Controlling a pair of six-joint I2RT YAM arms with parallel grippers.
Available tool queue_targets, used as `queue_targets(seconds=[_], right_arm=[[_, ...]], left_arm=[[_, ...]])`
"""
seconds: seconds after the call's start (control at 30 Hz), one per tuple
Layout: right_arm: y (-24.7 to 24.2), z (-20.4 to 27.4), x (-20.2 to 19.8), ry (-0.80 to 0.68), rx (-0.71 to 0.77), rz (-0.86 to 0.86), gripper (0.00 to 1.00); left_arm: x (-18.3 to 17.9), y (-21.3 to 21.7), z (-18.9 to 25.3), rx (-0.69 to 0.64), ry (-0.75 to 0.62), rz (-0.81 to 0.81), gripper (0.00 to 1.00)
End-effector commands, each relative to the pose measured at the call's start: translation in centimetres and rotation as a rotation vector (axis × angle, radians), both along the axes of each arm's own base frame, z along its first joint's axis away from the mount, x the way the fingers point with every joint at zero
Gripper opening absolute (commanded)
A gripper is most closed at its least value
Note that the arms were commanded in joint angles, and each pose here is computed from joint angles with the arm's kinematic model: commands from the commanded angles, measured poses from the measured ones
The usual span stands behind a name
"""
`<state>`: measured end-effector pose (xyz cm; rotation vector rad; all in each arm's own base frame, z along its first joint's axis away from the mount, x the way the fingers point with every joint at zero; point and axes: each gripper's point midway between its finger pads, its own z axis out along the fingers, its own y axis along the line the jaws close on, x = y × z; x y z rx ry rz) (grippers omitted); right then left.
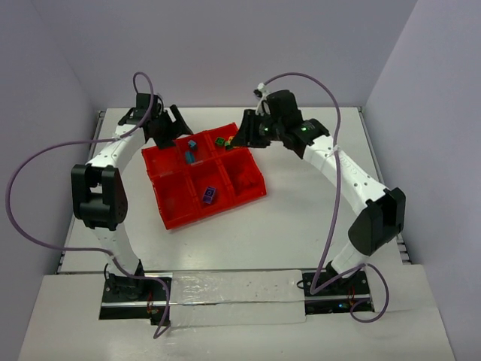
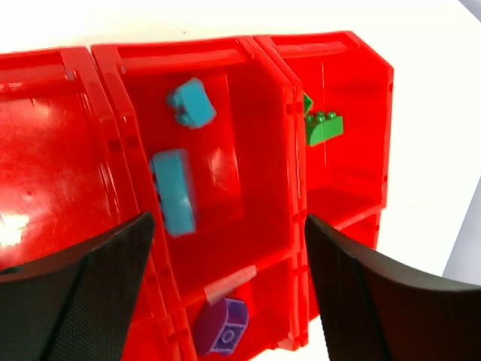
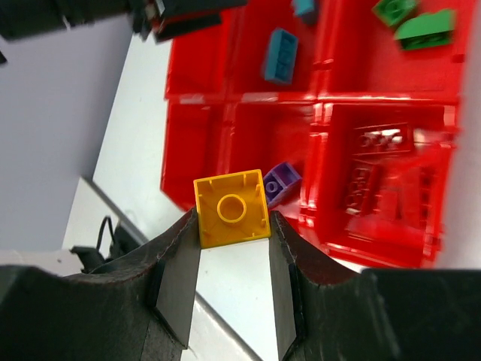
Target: Sort the legos into containers by color
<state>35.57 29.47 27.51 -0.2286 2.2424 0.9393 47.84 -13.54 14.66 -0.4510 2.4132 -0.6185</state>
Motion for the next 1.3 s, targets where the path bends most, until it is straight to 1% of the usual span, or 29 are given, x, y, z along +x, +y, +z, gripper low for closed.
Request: queue_targets(seconds=[0.0, 0.03, 0.1, 0.17, 0.23, 0.33, 0.43, 0.5, 0.53, 0.7, 0.73, 0.8, 0.87, 0.9, 1.0, 1.07, 1.27], right_arm=[[3.7, 1.1, -1.5, -0.04, 0.001, 0.105, 0.0], [5.0, 0.9, -2.3, -0.041, -0.003, 0.136, 0.0], [7.2, 0.1, -3.0, -0.04, -0.02, 0.174, 0.0], [9.5, -0.6, -3.1, -0.048, -0.028, 0.196, 0.0], [12.1, -1.4, -4.1, -0.046, -0.03, 0.234, 0.0], [15.0, -3.5, -4.6, -0.047, -0.034, 0.253, 0.0], [16.7, -5.2, -4.9, -0.037, -0.048, 0.262, 0.0], [18.1, -7.0, -5.3, -0.025, -0.075, 0.276, 0.03], [18.6, -7.6, -5.7, -0.021, -0.084, 0.288, 0.07], [20.0, -9.3, -5.6, -0.023, -0.108, 0.277, 0.16], [20.1, -9.5, -5.3, -0.028, -0.109, 0.264, 0.2], [20.4, -9.7, -4.6, -0.04, -0.116, 0.237, 0.31], [20.5, -9.8, -3.9, -0.052, -0.125, 0.216, 0.38], [20.6, -9.7, -3.7, -0.059, -0.124, 0.212, 0.43], [20.7, -9.1, -3.1, -0.078, -0.127, 0.192, 0.68], [20.5, -8.3, -2.7, -0.096, -0.13, 0.175, 0.75], [18.9, -5.4, -2.4, -0.139, -0.114, 0.129, 0.77]], left_arm=[[0.1, 0.1, 7.0, 0.019, -0.139, -0.011, 0.9], [-0.3, 0.4, 8.2, 0.033, -0.153, -0.012, 0.91], [-0.8, 1.9, 11.3, 0.093, -0.19, 0.038, 0.91], [-1.7, 4.0, 13.1, 0.158, -0.194, 0.11, 0.91], [-3.1, 6.6, 15.3, 0.217, -0.21, 0.194, 0.92], [-5.5, 9.1, 17.0, 0.259, -0.202, 0.253, 0.93], [-7.3, 10.7, 17.9, 0.285, -0.204, 0.306, 0.93], [-8.9, 11.0, 19.0, 0.279, -0.243, 0.309, 0.93], [-9.5, 11.0, 19.2, 0.277, -0.245, 0.311, 0.93], [-11.6, 11.3, 18.8, 0.288, -0.228, 0.311, 0.93], [-11.9, 11.4, 18.8, 0.287, -0.23, 0.315, 0.93], [-12.5, 11.3, 18.8, 0.28, -0.232, 0.314, 0.93], [-12.7, 11.2, 18.9, 0.273, -0.235, 0.31, 0.93], [-12.8, 11.2, 19.0, 0.272, -0.238, 0.31, 0.93], [-13.3, 11.2, 19.4, 0.272, -0.247, 0.308, 0.93], [-13.7, 11.3, 19.5, 0.276, -0.248, 0.307, 0.93], [-14.1, 11.4, 19.6, 0.279, -0.261, 0.308, 0.93]])
